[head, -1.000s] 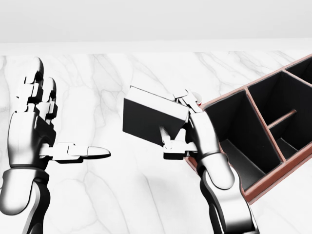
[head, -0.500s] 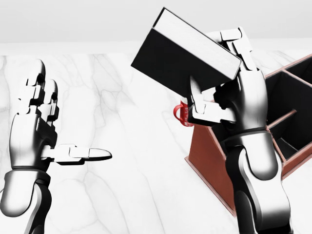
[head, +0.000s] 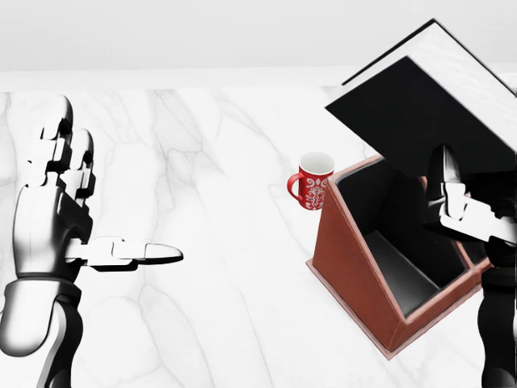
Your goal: Pick up the book and place it in the left compartment of the caddy.
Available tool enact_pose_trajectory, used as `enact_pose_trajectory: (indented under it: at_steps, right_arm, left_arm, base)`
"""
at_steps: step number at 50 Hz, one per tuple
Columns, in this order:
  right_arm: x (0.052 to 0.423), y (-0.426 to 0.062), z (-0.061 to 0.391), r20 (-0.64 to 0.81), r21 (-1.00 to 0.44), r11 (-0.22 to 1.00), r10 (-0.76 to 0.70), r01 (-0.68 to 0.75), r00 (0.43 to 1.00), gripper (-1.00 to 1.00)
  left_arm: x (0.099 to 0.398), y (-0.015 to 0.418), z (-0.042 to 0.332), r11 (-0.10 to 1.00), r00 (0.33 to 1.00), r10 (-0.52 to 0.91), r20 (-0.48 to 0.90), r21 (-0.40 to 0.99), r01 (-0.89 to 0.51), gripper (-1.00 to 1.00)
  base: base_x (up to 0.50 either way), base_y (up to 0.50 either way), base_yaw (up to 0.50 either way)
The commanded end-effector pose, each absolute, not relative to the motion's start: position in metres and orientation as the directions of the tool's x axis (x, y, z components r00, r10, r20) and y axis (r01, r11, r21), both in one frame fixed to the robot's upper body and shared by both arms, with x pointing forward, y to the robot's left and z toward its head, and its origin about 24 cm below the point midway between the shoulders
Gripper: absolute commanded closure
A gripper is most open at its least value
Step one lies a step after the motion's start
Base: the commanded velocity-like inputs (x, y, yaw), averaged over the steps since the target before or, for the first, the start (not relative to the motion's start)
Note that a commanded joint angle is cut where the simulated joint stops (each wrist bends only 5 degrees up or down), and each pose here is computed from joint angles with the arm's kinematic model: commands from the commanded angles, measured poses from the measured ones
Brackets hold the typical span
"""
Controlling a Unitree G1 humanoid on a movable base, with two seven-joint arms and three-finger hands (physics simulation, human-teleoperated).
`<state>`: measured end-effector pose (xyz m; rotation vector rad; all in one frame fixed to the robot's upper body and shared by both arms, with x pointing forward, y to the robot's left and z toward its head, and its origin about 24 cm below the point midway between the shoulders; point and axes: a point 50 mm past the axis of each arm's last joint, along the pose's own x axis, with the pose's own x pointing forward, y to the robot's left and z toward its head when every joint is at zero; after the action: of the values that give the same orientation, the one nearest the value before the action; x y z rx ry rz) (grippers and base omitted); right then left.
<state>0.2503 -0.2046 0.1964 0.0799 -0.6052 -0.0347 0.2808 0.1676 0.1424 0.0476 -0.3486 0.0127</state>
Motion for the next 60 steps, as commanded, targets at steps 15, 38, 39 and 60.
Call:
enact_pose_trajectory:
  at_steps: [15,38,39,60]
  right_arm:
    - [0.234,-0.261,0.152,0.391,0.036,0.972,-0.227,0.232,0.892,1.0]
    - [0.258,-0.264,0.126,0.264,0.014,0.953,-0.295,0.302,0.919,1.0]
    - [0.258,-0.264,0.125,0.261,0.009,0.953,-0.295,0.303,0.919,1.0]
    - [0.28,-0.258,0.107,0.166,0.012,0.953,-0.299,0.301,0.94,1.0]
  left_arm:
    - [0.279,0.165,0.146,0.999,0.933,0.001,0.359,0.045,-0.018,-1.0]
    - [0.277,0.165,0.142,0.999,0.939,0.007,0.344,0.041,-0.022,-1.0]
    - [0.277,0.165,0.141,0.999,0.939,0.007,0.343,0.041,-0.022,-1.0]
    - [0.281,0.167,0.136,0.999,0.948,0.004,0.319,0.044,-0.019,-1.0]
  base:
    - [0.0,0.0,0.0]
    - [0.0,0.0,0.0]
    - [0.0,0.0,0.0]
    - [0.0,0.0,0.0]
